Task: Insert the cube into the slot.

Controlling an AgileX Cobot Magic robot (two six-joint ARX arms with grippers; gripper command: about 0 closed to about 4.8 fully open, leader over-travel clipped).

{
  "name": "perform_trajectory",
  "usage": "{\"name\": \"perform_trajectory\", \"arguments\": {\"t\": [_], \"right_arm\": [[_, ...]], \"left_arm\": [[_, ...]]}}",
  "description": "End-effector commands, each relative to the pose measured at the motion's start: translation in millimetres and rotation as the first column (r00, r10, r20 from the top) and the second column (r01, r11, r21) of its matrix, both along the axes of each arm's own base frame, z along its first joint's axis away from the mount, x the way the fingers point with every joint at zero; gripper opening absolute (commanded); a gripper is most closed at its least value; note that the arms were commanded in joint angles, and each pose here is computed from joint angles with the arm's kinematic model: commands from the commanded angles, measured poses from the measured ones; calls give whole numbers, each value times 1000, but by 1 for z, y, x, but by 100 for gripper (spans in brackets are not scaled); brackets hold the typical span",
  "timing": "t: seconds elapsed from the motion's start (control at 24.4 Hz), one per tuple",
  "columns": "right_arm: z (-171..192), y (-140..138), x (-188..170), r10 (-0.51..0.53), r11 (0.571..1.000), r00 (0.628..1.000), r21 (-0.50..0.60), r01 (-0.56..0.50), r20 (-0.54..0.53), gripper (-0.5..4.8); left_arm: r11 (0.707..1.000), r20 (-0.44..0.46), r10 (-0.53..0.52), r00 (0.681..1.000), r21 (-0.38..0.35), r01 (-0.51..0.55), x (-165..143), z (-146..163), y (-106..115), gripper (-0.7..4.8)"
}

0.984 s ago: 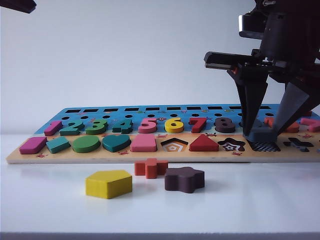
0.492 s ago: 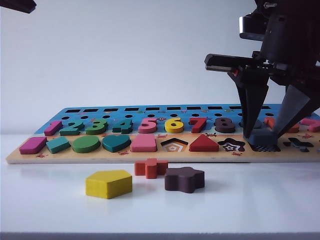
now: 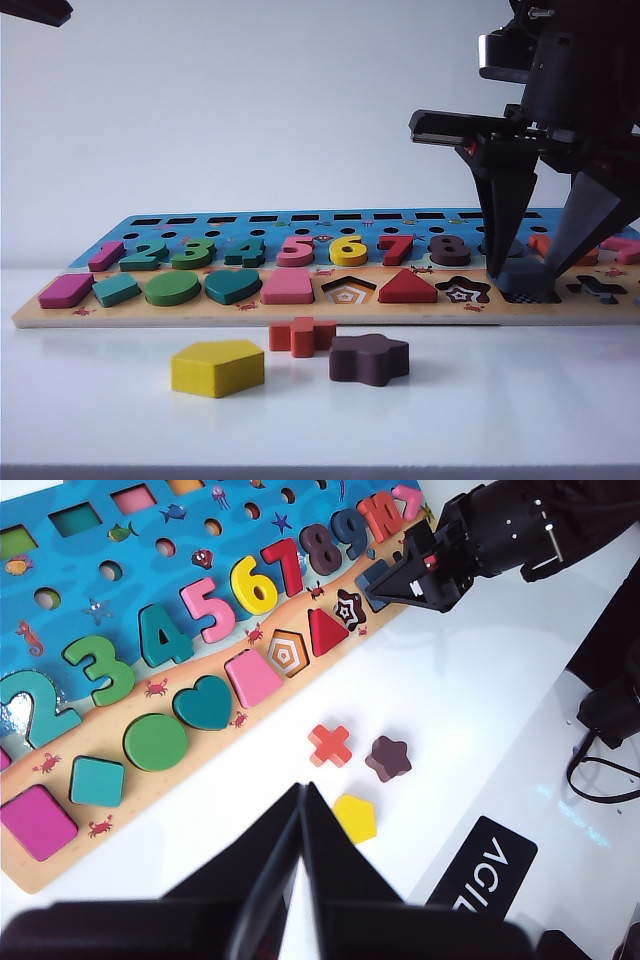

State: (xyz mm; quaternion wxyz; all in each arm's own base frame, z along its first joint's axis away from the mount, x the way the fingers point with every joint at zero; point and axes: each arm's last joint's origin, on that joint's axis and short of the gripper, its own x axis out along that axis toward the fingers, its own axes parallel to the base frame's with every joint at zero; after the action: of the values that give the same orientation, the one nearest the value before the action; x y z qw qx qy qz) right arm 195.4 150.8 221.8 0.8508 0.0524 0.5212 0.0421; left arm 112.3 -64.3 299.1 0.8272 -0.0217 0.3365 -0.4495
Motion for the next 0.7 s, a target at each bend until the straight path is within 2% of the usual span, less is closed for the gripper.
{"name": "perform_trajectory", "arguments": {"t": [0.04, 0.37, 0.7], "right_arm": [[0, 0, 0, -8, 1000, 1000, -12, 9, 10, -1], [8, -4, -4, -14, 1000, 999, -1, 14, 47, -5], [7, -5, -6, -13, 1000, 1000, -18, 13, 26, -5]], "left_arm": [[1000, 21, -5, 1000, -6, 5, 1, 2, 0, 10], [1000, 21, -5, 1000, -6, 5, 1, 2, 0, 10], [1000, 21, -5, 1000, -6, 5, 1, 2, 0, 10]]}}
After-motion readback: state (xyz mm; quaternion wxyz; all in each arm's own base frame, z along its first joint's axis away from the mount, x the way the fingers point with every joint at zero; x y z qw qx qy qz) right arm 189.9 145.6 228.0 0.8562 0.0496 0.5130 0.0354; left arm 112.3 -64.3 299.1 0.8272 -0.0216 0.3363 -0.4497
